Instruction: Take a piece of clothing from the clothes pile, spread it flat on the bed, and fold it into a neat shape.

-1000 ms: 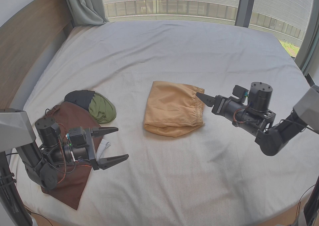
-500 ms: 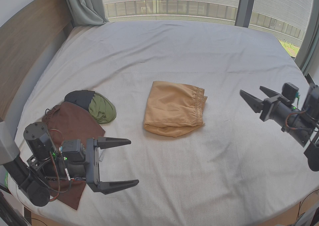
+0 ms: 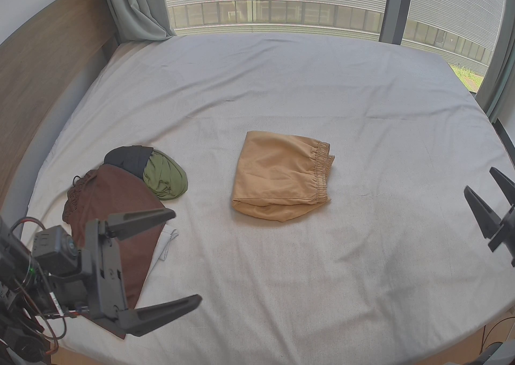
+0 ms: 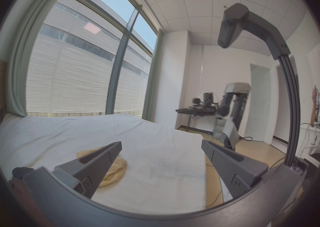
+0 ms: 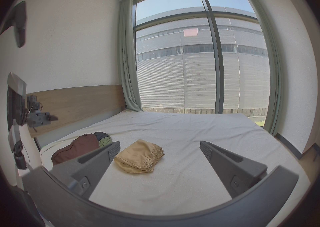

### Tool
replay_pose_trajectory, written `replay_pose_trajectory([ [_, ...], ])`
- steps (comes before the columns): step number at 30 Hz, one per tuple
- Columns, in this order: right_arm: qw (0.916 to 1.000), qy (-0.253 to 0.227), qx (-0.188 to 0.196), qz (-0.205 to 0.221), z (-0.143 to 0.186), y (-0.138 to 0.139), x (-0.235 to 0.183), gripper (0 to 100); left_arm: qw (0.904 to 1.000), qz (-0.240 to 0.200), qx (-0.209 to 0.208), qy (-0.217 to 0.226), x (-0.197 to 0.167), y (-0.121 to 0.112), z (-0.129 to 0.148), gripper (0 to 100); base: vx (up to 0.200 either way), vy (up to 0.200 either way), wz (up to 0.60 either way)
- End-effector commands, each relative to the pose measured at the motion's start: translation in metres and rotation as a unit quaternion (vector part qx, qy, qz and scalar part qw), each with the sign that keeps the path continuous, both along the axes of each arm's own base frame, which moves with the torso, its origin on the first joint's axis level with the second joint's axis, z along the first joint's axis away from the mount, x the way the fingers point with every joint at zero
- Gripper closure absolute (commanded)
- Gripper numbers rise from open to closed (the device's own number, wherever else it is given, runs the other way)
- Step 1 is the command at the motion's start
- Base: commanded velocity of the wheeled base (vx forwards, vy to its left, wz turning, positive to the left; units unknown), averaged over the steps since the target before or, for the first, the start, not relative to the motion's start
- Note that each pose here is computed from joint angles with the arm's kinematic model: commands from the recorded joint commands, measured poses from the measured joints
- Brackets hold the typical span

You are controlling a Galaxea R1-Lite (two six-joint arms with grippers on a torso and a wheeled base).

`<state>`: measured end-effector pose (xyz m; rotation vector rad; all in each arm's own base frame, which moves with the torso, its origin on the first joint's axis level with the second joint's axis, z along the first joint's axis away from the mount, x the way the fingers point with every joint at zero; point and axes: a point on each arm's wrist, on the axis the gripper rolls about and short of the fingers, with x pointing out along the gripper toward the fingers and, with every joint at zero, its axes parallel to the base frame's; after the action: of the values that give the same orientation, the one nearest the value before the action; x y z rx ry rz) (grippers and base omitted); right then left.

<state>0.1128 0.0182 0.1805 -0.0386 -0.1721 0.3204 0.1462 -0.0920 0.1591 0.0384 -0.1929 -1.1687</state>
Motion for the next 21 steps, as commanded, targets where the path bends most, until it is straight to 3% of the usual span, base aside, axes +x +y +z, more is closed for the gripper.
replay_pose_trajectory([
  [1,0.9987,-0.046,-0.014,-0.017,-0.013,-0.010,-0.047,0,0.9982,0.035,-0.044,-0.019,-0.040,0.021,0.010,0,0.000,0.000,0.00],
  [5,0.9984,-0.051,-0.011,-0.021,-0.018,-0.011,-0.069,0,0.9945,0.077,-0.063,-0.035,-0.054,0.036,0.018,0,0.000,0.000,0.00],
  [9,0.9974,-0.068,-0.011,-0.022,-0.025,-0.012,-0.091,0,0.9920,0.116,-0.047,-0.012,-0.068,0.049,0.013,0,0.000,0.000,0.00],
  [16,0.9948,-0.099,-0.003,-0.021,-0.036,-0.013,-0.115,0,0.9762,0.213,-0.040,0.016,-0.104,0.071,-0.002,0,0.000,0.000,0.00],
  [21,0.9968,-0.077,-0.004,-0.022,-0.062,-0.013,-0.134,0,0.9745,0.221,-0.038,0.016,-0.138,0.079,-0.022,0,0.000,0.000,0.00],
])
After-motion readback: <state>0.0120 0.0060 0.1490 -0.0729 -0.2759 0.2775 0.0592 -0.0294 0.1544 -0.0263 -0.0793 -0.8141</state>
